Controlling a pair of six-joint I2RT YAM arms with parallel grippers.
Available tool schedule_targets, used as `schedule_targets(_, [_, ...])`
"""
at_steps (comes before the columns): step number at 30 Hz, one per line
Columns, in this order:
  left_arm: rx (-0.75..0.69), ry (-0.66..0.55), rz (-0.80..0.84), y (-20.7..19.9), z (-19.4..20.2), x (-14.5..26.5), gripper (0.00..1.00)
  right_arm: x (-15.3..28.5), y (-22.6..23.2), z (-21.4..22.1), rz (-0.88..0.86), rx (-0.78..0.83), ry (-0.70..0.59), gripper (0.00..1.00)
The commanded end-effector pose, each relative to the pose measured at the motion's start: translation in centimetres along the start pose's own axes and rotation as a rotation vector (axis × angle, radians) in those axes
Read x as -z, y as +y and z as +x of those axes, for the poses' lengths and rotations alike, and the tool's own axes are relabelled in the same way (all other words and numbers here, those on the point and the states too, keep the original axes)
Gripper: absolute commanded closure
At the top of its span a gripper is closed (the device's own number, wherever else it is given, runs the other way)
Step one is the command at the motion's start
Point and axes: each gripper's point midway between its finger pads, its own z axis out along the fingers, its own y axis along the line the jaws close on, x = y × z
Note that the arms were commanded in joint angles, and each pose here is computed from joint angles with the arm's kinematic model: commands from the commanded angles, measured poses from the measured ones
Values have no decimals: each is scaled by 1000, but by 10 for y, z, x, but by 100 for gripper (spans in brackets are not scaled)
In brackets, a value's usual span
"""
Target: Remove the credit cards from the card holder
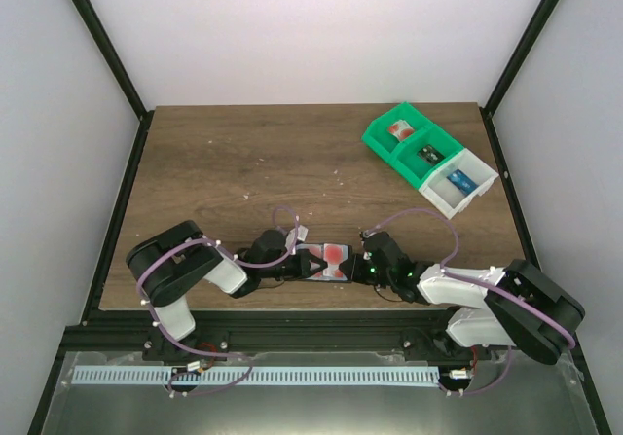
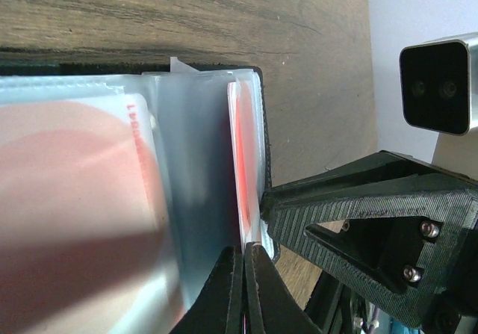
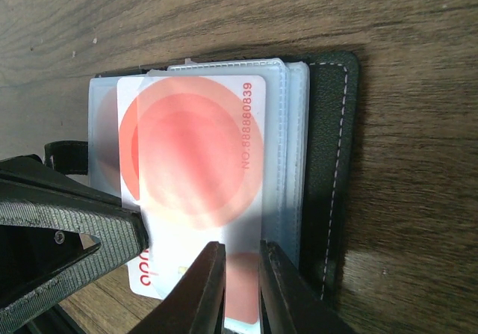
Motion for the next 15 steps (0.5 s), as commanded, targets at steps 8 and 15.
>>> schedule_targets(8, [-3,0,-17,10,5,8,100,0,-14,8,46,-8,11,86])
schedule_targets(15, [-7,-5,-19,11,4,13,100,1,-15,8,51,-9,9,87])
